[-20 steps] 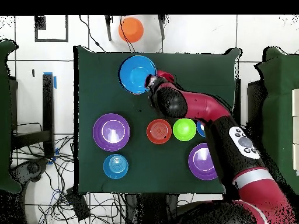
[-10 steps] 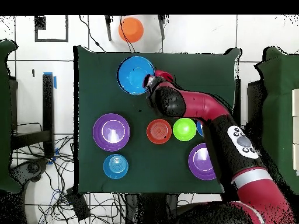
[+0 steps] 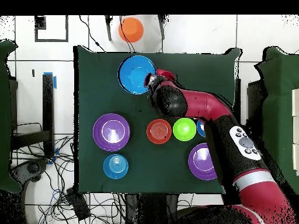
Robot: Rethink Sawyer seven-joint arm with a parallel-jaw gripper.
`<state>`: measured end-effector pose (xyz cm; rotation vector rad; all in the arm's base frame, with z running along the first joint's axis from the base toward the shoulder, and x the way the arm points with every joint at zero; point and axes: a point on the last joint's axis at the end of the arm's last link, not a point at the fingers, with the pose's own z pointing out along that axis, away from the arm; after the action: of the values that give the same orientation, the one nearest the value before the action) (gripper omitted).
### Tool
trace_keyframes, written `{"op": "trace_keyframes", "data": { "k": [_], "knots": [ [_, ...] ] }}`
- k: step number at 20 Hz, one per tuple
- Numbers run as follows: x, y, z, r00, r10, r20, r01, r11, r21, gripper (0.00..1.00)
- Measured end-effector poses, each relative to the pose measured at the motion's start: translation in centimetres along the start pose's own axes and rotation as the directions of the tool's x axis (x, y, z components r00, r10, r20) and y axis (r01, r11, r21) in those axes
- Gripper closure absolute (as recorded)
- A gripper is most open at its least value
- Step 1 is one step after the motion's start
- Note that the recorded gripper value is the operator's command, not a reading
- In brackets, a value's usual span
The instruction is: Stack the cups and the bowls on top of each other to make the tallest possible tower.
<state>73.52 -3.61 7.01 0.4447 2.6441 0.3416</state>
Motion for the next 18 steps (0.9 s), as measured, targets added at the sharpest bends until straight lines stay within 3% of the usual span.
{"op": "trace_keyframes", "data": {
  "k": [18],
  "knots": [
    [0.3, -1.4, -0.5, 0.9986, 0.015, -0.051, -0.014, 0.9997, 0.019, 1.0]
  ]
}}
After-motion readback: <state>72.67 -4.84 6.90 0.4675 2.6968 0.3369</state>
